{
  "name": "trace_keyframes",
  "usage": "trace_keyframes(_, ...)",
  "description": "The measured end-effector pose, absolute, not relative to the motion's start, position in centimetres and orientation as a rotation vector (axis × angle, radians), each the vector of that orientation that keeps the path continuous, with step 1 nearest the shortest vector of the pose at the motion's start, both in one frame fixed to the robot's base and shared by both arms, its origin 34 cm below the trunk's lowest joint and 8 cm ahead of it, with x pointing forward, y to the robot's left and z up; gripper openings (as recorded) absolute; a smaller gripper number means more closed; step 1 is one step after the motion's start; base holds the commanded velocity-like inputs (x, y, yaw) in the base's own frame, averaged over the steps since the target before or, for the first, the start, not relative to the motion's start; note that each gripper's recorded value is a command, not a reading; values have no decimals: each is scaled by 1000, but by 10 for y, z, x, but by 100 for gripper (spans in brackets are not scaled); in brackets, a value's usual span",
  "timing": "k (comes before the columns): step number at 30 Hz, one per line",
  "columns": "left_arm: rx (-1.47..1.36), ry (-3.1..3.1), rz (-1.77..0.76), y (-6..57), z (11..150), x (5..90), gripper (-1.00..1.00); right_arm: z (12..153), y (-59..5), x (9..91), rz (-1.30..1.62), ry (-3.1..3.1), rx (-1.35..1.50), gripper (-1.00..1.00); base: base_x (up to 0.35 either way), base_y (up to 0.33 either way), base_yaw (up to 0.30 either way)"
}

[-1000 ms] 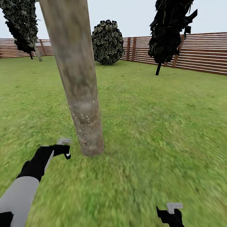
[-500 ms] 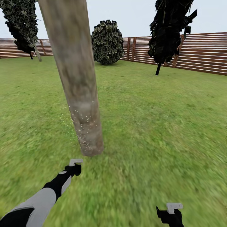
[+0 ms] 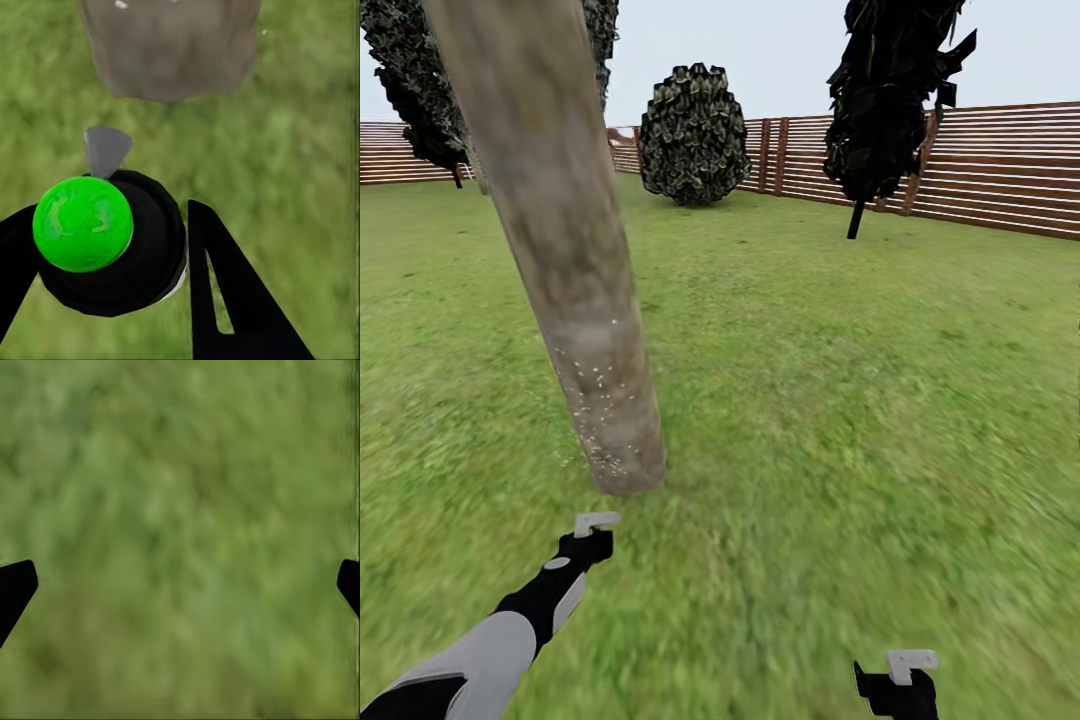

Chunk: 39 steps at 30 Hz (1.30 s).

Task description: In the garden, pick up the pesticide atomizer on the floor and spray pesticide onto both trees until each tree trunk is fully covered.

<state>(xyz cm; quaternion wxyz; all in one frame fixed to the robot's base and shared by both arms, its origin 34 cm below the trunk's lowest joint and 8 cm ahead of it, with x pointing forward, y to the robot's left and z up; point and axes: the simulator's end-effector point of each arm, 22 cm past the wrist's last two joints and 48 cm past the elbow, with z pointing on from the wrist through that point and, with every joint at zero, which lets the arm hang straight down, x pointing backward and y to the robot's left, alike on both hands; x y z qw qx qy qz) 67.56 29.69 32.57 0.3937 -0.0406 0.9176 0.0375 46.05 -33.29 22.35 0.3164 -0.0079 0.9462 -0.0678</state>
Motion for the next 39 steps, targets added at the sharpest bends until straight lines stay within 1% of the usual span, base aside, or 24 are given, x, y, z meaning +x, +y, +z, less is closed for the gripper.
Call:
trace_keyframes(7,-108,2279,80,285,341,690,-100,224,-333,461,-178,2490,-21,100,0,-271,200)
trace_keyframes(12,-169,2276,211,310,340,682,-100,224,-331,461,-176,2489,-20,100,66,-271,245)
trace_keyframes(18,-159,2286,190,299,336,679,-100,224,-331,461,-175,2489,-21,100,147,-264,271)
trace_keyframes(19,-141,2291,149,290,335,680,-100,224,-331,461,-175,2489,-21,100,159,-257,271)
trace_keyframes(31,-131,2290,121,282,335,680,-100,224,-331,461,-173,2490,-22,100,15,-270,39)
trace_keyframes(39,-131,2291,117,280,335,680,-100,224,-331,461,-174,2490,-22,100,60,-271,231)
